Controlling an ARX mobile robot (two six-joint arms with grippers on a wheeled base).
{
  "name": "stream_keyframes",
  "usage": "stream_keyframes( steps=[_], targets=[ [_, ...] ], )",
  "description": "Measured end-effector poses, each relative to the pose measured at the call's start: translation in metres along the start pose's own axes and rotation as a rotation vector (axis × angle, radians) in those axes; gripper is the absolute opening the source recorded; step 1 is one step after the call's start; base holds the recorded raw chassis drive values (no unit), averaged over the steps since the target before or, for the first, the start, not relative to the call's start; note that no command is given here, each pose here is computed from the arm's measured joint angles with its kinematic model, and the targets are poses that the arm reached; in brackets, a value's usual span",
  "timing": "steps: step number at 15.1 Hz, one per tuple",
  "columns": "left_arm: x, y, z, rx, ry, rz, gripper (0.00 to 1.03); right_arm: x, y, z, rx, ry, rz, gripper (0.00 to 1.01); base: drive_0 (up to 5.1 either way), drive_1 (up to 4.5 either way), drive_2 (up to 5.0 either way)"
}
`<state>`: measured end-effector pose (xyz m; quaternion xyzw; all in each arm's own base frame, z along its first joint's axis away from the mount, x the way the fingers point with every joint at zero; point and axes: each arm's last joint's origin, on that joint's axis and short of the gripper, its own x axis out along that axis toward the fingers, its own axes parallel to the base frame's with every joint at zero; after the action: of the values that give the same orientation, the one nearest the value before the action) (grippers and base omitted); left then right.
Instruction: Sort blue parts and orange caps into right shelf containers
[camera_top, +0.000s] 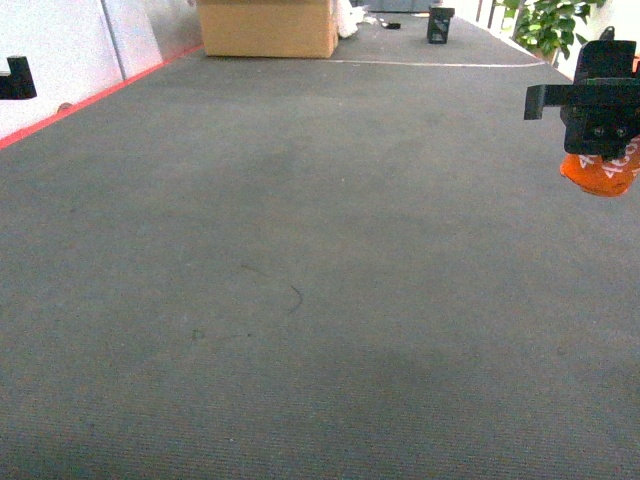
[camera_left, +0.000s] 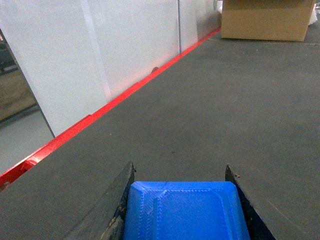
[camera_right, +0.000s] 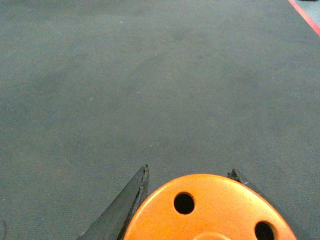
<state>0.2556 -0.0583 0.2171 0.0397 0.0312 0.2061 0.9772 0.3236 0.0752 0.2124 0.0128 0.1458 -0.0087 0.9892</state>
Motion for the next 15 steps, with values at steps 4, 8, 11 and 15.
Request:
stream_keyframes(
  steps=[4,8,11,15],
  targets=[
    [0.000,0.000,0.000,0.000,0.000,0.000,0.41,-0.032,-0.004,-0.001,-0.001,-0.004,0.008,0.42,0.0,0.00,0.0],
    [0.000,0.000,0.000,0.000,0.000,0.000,0.41,-0.047,-0.009,0.002,0.009,-0.019,0.003,0.42,0.0,0.00,0.0],
    [0.000,0.000,0.000,0.000,0.000,0.000,0.41,-0.058,-0.015,-0.002,0.013,-0.013,-0.005,0.42,0.0,0.00,0.0],
    [0.000,0.000,0.000,0.000,0.000,0.000,0.41,-0.068,-0.017,-0.008,0.014,-0.008,-0.004,0.42,0.0,0.00,0.0]
  ],
)
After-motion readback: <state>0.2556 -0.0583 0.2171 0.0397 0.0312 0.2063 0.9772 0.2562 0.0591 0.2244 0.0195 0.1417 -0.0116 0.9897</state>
